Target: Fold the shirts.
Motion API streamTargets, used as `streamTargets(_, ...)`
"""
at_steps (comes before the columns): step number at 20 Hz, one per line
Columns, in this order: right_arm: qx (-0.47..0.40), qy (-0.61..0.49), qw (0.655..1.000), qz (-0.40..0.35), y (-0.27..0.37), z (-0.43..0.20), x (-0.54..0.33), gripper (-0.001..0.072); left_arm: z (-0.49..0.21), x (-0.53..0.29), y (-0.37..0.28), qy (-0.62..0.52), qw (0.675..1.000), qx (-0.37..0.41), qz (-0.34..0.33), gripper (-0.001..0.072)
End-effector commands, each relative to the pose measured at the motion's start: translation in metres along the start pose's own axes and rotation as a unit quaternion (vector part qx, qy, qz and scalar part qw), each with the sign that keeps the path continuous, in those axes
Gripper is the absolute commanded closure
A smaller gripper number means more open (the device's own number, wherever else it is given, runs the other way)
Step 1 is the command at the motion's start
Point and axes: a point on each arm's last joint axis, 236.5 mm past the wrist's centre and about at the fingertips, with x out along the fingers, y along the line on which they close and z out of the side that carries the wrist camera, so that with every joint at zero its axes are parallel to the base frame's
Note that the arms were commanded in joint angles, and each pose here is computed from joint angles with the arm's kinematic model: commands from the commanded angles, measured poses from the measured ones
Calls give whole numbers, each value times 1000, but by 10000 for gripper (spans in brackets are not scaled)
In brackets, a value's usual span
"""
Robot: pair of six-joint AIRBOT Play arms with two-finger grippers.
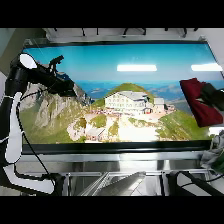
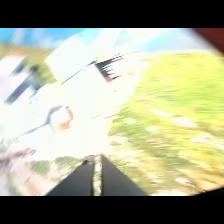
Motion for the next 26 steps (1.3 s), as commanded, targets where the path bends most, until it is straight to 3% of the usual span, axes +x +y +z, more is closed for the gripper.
streamTargets(1,-151,15,985,81,121,-54,18,691,-9,0,-2,19,1000,-1,-3,691)
streamTargets(4,-204,40,973,100,160,-87,41,691,-35,-2,-5,73,997,-1,-10,691)
streamTargets(10,-204,74,972,92,161,-100,66,690,-68,-10,-9,145,989,-2,-19,691)
streamTargets(26,-203,78,972,90,160,-101,68,690,-68,-10,-9,144,989,-2,-18,691)
